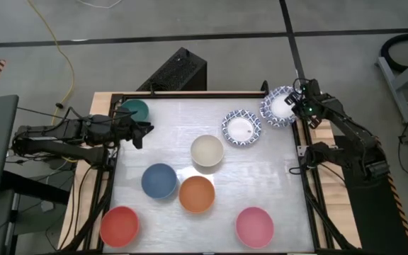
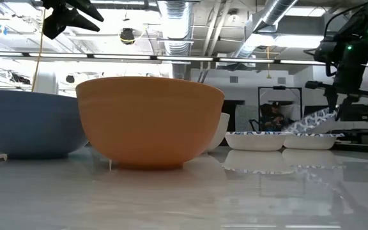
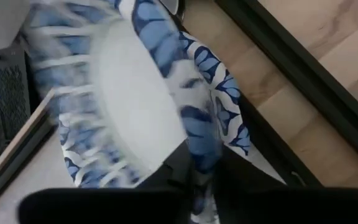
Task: Nest bowls inside each other
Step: Stack the bottom blue patterned bowl into the blue patterned bowl, then adjust the blue patterned bowl
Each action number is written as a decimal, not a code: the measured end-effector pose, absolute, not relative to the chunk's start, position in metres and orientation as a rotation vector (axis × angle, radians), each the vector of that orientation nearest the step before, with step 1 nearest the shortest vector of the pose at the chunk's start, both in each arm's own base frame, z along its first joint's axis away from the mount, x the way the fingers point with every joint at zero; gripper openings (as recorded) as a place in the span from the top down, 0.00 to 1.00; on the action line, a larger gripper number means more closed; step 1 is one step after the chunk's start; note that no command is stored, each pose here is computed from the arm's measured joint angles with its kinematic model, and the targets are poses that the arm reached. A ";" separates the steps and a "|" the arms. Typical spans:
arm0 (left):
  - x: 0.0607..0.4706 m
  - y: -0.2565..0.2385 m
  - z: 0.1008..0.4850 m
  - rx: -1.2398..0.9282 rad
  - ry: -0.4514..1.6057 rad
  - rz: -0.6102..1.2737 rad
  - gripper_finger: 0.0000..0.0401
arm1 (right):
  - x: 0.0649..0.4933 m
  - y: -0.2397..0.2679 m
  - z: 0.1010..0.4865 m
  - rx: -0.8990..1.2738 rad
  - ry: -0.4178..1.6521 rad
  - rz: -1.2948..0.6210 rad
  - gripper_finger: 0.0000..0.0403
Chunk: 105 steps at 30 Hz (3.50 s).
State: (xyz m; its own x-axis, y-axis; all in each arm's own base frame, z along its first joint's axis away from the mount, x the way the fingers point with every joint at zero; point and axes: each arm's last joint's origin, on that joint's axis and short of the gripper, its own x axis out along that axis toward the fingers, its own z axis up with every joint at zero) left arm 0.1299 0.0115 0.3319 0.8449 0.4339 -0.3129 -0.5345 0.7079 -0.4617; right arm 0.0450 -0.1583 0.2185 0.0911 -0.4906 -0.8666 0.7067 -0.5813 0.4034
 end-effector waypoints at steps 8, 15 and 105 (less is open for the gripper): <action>0.130 0.012 0.332 -0.563 0.184 0.550 0.71 | 0.046 -0.158 0.219 1.413 0.286 -1.600 0.58; 0.130 0.012 0.332 -0.571 0.183 0.551 0.71 | 0.045 -0.154 0.224 1.342 0.300 -1.567 0.39; 0.129 0.011 0.324 -0.581 0.248 0.566 0.71 | 0.090 -0.160 0.207 1.114 0.723 -1.805 0.63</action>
State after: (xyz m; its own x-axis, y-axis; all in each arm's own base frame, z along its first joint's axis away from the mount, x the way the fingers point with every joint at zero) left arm 0.1286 0.0115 0.3235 0.8204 0.4325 -0.3740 -0.5681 0.6902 -0.4481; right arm 0.0902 -0.1599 0.2068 -0.2209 -0.3712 -0.9019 0.8912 -0.4526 -0.0320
